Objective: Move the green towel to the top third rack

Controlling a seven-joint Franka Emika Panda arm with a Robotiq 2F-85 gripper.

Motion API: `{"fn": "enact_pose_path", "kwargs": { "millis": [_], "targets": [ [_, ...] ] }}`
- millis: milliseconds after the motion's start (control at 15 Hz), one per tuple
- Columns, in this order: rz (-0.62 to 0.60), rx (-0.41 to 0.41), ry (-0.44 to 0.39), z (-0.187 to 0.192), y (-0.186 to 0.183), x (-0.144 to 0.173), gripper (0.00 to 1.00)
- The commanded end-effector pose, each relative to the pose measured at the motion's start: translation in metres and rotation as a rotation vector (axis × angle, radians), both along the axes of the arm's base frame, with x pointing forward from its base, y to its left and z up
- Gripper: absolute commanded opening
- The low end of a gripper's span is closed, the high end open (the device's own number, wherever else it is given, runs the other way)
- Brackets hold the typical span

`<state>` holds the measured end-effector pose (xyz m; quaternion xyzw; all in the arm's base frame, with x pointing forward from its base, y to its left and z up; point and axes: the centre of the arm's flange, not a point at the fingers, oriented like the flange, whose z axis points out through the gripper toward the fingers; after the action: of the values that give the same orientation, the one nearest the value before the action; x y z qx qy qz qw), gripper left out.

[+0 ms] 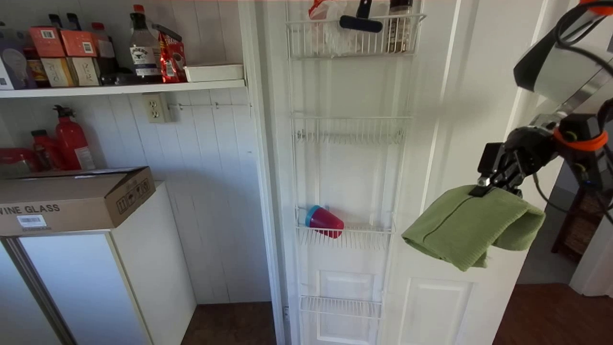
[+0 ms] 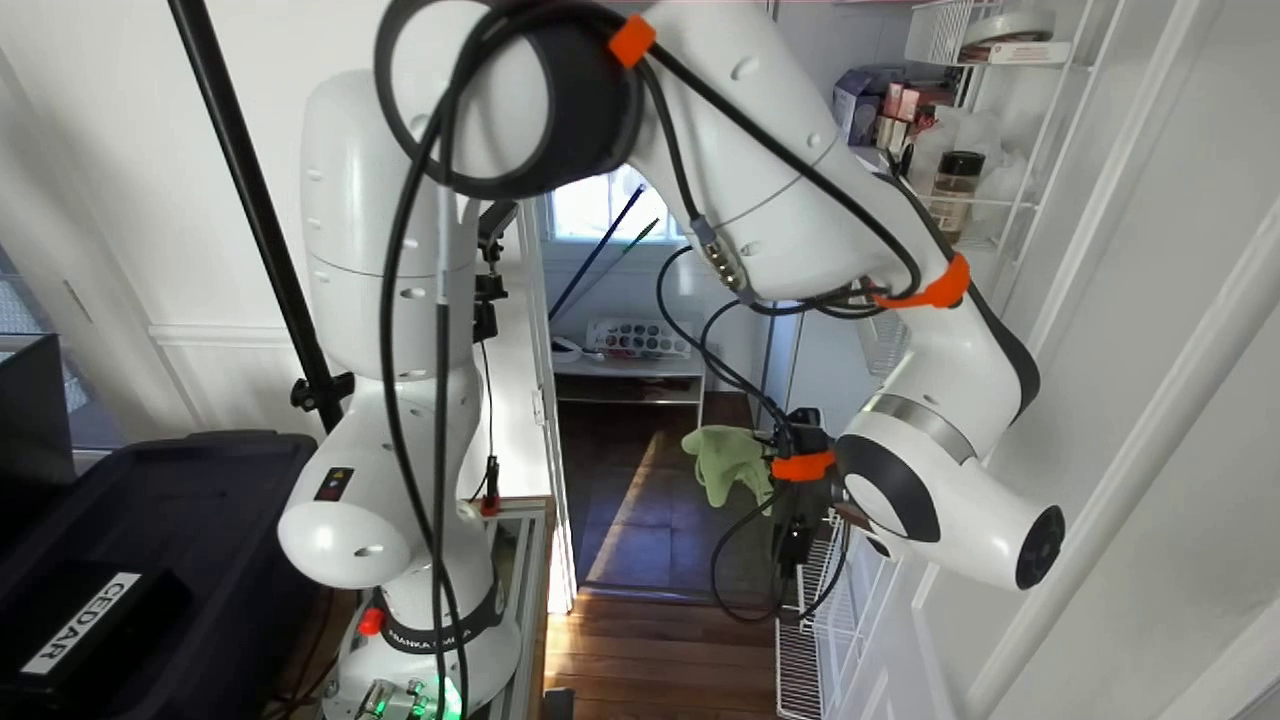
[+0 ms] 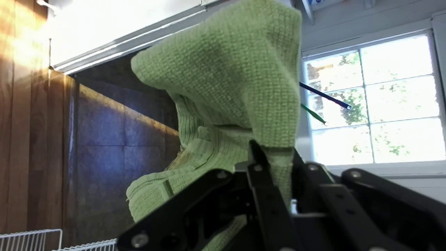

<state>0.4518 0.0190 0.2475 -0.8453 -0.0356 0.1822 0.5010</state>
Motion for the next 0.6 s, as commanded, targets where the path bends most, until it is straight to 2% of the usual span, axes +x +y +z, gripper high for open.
{"fn": "enact_pose_path", "kwargs": {
  "millis": [0,533],
  "targets": [
    [-0.008,0.118,-0.014,-0.038,0.012,0.033,0.04],
    [-0.168,0.282,-0.164,-0.078,0.021,0.074,0.04]
  ]
}}
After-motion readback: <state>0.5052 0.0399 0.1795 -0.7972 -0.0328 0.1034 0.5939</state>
